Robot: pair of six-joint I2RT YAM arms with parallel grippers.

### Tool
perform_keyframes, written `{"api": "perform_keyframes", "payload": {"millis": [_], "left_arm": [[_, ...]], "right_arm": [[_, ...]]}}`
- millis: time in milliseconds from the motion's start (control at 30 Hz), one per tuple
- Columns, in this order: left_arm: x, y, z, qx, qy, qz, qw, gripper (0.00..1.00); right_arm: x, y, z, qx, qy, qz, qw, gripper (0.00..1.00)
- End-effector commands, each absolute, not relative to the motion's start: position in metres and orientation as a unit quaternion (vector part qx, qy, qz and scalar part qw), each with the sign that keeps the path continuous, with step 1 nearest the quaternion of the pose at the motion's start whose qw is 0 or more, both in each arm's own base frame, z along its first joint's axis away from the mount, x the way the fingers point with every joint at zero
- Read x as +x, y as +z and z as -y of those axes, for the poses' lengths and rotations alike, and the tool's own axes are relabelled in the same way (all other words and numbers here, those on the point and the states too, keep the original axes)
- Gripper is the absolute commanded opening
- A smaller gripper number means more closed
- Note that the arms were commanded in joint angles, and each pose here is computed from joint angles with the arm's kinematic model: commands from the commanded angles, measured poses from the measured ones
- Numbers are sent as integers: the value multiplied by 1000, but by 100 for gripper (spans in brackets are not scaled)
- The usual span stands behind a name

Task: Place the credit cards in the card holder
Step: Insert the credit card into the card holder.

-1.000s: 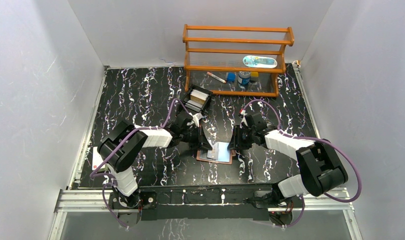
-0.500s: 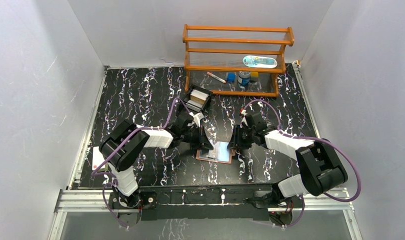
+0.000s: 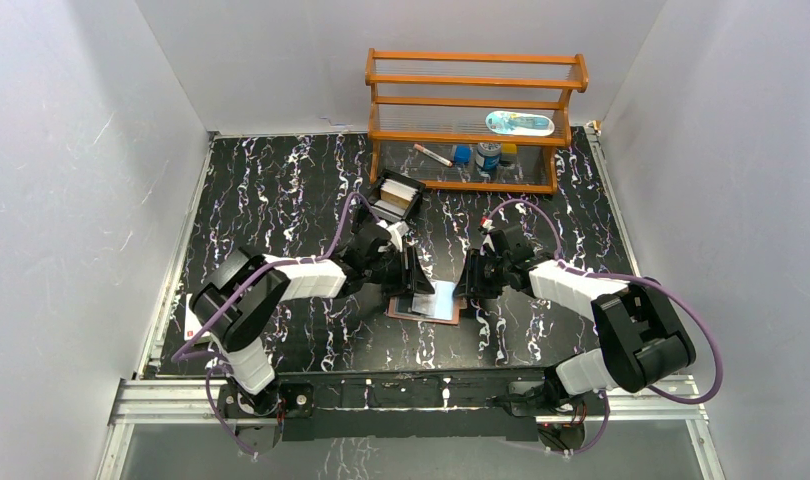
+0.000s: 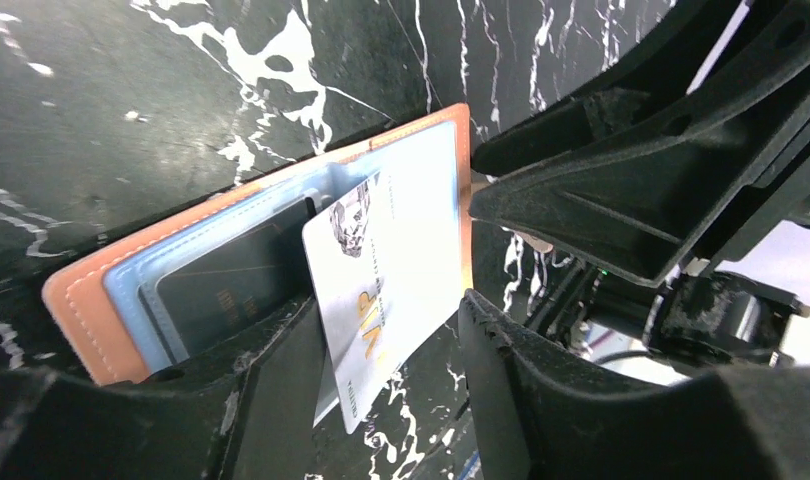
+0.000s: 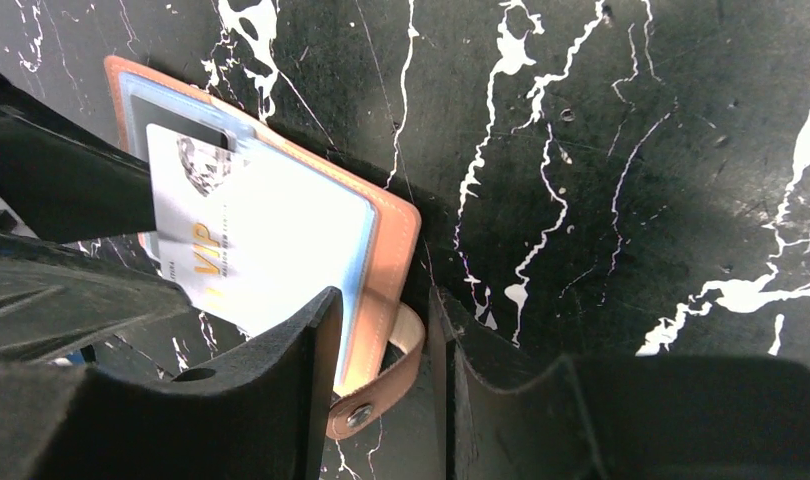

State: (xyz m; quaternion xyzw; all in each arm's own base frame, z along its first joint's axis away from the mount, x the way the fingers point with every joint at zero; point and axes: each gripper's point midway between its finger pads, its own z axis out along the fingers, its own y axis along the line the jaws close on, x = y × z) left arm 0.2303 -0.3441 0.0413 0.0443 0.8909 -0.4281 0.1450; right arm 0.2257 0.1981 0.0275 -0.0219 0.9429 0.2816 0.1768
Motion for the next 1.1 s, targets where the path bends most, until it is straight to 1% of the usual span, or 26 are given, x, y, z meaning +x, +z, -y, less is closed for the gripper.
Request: {"api": "perform_keyframes", "payload": {"millis": [0,133,267,333,500,767,1067], "left_arm": [[245,52,326,49,-366,-909,193,50],[248,52,321,50,-349,-914,201,50],[249,42,310,40,-306,-932,190,50],[250,44,308,38,-299,-934,193,50],[252,50,319,44,-328,-923,196,50],[242,43,332,45,-345,-922,168,50],[232,52,352,41,-374,-915,144,50]], "right_arm": [[233,38,-195,-21,271,-942,195,45],[233,35,-195,-22,270,-943,192,43],[232,33,-196,-23,272,-943,190,42],[232,34,-196,-24,273,-943,191,42],[234,35,-198,-25,275,-942,191,42],[233,35,-199,-24,280,-941,189,41],[232,32,-201,-19,285,-940,188,41]]}}
